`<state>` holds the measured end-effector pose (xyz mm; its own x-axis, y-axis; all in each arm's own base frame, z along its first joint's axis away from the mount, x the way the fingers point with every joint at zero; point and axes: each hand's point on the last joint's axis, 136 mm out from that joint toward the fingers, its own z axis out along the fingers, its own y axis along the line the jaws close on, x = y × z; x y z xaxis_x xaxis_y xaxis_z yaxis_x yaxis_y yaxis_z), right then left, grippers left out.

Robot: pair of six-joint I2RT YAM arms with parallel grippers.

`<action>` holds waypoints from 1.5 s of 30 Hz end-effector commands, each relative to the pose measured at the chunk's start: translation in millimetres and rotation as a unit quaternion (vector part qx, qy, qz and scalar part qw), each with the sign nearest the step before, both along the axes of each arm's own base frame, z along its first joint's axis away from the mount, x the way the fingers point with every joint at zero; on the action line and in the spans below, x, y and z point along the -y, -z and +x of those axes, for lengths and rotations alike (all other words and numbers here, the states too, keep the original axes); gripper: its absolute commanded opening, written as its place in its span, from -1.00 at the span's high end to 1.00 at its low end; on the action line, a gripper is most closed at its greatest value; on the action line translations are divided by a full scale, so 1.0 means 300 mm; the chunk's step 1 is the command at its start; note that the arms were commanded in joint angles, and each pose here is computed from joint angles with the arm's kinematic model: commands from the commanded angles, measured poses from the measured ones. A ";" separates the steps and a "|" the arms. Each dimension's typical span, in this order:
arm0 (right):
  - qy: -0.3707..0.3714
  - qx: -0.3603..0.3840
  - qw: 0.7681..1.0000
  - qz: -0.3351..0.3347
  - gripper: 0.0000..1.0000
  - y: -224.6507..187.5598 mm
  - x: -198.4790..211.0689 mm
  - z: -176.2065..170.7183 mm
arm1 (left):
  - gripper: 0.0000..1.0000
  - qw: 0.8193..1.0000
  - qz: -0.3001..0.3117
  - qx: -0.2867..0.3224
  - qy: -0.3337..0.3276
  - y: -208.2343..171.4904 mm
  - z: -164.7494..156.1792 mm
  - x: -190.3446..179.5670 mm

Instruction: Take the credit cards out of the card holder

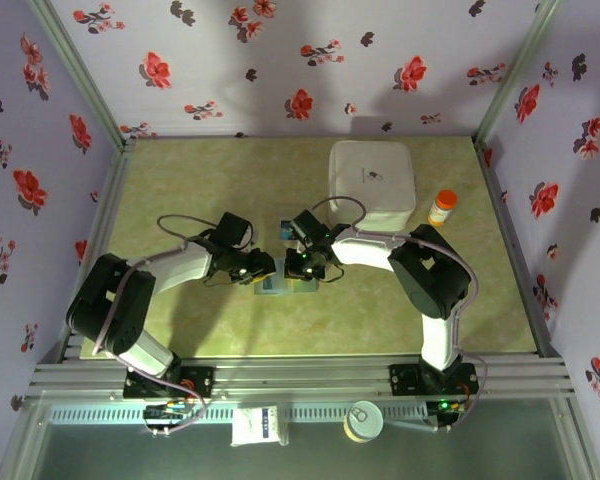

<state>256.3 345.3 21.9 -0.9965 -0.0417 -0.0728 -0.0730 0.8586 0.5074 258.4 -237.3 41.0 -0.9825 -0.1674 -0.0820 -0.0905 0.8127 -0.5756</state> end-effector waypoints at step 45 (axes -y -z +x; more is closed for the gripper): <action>0.053 0.079 0.995 -0.030 0.50 -0.211 0.264 0.034 | 0.33 0.998 -0.014 0.010 0.058 -0.080 0.060 0.259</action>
<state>264.3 260.9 89.8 -0.9682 0.0348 -0.2479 -0.0761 0.9027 0.4235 274.9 -322.7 62.8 -0.9943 -0.0634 -0.0861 0.0042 0.7816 -0.6238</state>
